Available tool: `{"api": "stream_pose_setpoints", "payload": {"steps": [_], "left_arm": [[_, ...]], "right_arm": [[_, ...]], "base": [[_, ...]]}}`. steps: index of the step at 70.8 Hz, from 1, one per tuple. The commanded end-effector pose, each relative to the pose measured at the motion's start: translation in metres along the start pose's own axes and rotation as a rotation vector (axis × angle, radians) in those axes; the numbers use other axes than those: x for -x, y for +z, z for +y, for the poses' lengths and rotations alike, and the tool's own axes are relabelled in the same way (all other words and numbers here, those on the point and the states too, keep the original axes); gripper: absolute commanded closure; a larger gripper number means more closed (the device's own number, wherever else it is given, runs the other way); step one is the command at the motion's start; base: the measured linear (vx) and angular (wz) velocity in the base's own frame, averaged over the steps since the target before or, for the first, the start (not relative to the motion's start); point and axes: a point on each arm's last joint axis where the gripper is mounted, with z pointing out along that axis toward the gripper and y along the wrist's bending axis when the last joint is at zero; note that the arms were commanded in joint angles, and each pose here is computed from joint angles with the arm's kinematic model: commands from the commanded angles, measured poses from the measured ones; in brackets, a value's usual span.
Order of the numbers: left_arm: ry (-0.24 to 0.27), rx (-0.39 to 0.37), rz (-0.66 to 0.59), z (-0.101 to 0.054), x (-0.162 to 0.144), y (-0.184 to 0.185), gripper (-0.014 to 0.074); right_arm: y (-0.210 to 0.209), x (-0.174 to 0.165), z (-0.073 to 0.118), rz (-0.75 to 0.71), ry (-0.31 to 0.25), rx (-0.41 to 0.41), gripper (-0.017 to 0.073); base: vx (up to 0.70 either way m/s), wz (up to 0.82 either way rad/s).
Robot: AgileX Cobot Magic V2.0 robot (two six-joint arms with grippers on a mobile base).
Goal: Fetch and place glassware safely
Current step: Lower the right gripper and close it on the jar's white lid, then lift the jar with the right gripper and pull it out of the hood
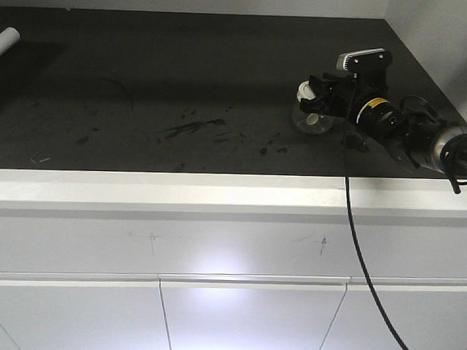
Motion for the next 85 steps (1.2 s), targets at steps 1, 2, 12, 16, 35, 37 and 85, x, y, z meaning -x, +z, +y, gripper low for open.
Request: {"api": "stream_pose_setpoints", "payload": {"steps": [1, 2, 12, 16, 35, 37, 85], "left_arm": [[-0.018, 0.0, -0.096, 0.0, 0.015, 0.001, 0.0601], [-0.018, 0.0, -0.096, 0.0, 0.015, 0.001, 0.0601], [-0.018, 0.0, -0.096, 0.0, 0.015, 0.001, 0.0601], [-0.018, 0.0, -0.096, 0.0, 0.015, 0.001, 0.0601], [-0.018, 0.0, -0.096, 0.0, 0.015, 0.001, 0.0601], [-0.018, 0.0, -0.096, 0.0, 0.015, 0.001, 0.0601], [-0.018, 0.0, -0.096, 0.0, 0.015, 0.001, 0.0601]], "right_arm": [[-0.009, 0.047, 0.001, -0.136, -0.02, 0.011, 0.0566], [-0.01, 0.048, 0.001, -0.137, -0.02, 0.01, 0.0566], [-0.02, 0.065, 0.004, -0.149, -0.027, 0.003, 0.0563], [-0.026, 0.071, 0.006, -0.152, -0.025, 0.0, 0.0564], [-0.075, 0.081, 0.024, -0.117, -0.013, 0.002, 0.0563], [-0.081, 0.081, 0.026, -0.116, -0.012, 0.004, 0.0563], [-0.229, 0.077, 0.106, -0.175, -0.018, 0.136, 0.0563]], "base": [[0.0, 0.0], [0.0, 0.0], [0.0, 0.0], [0.0, 0.0], [0.0, 0.0], [0.0, 0.0], [0.0, 0.0]]}}
